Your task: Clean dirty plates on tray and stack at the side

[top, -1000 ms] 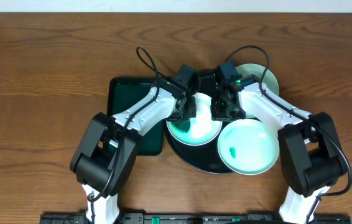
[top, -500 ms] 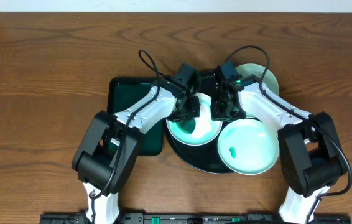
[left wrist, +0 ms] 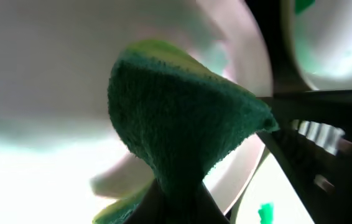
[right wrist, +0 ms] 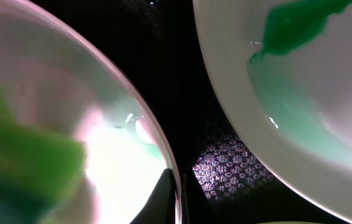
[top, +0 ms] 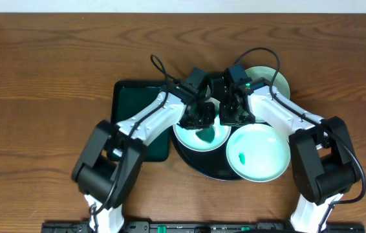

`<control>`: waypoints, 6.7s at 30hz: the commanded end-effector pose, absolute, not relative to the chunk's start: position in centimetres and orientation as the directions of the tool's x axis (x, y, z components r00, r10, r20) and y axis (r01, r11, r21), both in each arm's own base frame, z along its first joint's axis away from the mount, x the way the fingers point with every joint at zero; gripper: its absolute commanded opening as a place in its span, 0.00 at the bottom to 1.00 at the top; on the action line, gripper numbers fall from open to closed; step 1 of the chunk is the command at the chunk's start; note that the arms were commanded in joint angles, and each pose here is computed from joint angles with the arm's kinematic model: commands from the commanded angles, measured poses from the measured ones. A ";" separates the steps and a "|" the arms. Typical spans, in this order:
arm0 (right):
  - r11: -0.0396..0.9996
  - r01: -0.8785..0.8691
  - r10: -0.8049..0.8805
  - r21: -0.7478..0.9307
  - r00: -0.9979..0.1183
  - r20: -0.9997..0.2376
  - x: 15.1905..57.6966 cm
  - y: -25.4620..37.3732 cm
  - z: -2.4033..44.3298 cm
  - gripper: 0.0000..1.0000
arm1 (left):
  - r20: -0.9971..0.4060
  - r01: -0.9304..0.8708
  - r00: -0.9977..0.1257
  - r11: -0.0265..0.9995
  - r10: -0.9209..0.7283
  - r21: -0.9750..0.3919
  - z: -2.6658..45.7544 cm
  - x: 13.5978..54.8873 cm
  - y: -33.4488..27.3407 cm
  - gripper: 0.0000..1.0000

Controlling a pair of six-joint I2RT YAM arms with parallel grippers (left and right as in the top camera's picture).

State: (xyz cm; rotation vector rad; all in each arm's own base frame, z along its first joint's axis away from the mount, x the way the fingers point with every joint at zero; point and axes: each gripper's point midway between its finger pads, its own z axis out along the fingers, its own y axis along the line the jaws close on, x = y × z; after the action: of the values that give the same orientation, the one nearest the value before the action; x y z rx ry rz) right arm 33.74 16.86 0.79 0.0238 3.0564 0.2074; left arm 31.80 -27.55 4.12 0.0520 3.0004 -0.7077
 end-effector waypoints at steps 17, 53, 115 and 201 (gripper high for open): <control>0.986 0.001 0.012 0.168 -0.998 -0.063 33.3 17.7 0.6 0.01 | -0.130 -0.099 -0.985 0.986 -0.116 -0.130 1.8 32.7 -20.8 0.07; 0.986 0.000 0.012 0.169 -0.998 -0.067 33.4 17.8 0.6 0.01 | -0.040 0.095 -0.995 0.804 0.088 -0.587 5.0 31.2 -29.2 0.07; 0.988 0.001 0.013 0.153 -0.997 -0.079 33.5 17.5 0.5 0.01 | -0.374 -0.435 -0.825 0.899 -0.424 -0.059 12.5 32.1 1.0 0.72; 0.944 -0.097 0.145 0.315 -0.735 -0.663 40.3 29.7 12.1 0.01 | -0.359 -0.507 -0.795 0.861 -0.489 -0.051 12.3 31.5 3.6 0.81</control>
State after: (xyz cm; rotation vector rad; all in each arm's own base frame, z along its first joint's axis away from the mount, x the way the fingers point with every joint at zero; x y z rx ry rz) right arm 39.44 29.68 10.92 0.0599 2.4397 0.5051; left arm 31.30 3.26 11.84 -0.7368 2.6877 0.0536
